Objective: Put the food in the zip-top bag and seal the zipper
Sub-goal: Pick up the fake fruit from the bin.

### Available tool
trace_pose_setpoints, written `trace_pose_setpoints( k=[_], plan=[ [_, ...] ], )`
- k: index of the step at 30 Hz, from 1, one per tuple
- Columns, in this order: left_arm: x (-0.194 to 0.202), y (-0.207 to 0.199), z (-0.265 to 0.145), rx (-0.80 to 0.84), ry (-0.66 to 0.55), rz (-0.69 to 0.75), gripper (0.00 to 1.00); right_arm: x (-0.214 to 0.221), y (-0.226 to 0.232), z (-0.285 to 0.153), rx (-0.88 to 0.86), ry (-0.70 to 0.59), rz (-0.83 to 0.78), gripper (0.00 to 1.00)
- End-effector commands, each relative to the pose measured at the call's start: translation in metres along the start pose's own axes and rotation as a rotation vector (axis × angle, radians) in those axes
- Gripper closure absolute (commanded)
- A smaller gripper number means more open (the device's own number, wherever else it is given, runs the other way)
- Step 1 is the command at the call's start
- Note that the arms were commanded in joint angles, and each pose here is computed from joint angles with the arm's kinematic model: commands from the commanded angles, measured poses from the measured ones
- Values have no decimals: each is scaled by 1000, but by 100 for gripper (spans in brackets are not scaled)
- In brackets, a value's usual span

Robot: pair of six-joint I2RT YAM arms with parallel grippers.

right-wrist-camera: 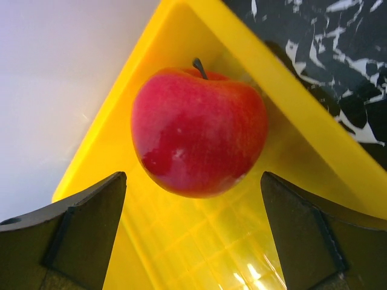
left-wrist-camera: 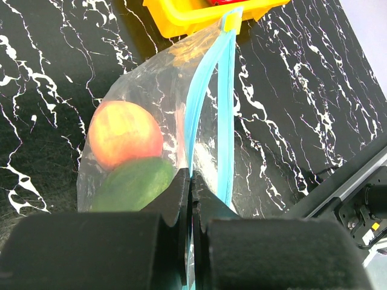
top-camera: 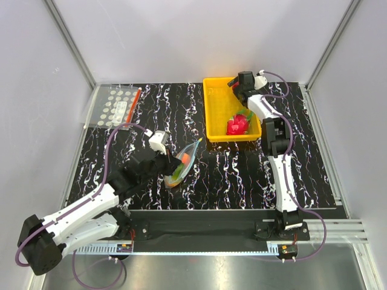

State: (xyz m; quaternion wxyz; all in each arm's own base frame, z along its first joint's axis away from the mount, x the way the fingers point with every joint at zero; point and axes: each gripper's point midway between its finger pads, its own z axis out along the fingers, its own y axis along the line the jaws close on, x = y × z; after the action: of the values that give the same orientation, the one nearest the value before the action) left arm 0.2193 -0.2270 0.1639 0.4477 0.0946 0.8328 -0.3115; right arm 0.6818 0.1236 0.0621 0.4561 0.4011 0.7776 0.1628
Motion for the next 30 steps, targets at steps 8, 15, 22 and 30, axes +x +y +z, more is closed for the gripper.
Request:
trace_pose_setpoints(
  k=[8,15,22,30],
  plan=[
    [-11,-9,-2,44,-51,-1,100,-36,7,18,11,-217,70,0],
    [-14,-11,-4,52,-59,-1,100,-52,7,17,-19,-324,153,0],
    [-12,-8,-3,41,-54,3,100,-55,27,19,-81,-327,122,37],
    [-12,-7,-2,34,-49,3,100,-70,67,-28,-186,-379,-5,38]
  ],
)
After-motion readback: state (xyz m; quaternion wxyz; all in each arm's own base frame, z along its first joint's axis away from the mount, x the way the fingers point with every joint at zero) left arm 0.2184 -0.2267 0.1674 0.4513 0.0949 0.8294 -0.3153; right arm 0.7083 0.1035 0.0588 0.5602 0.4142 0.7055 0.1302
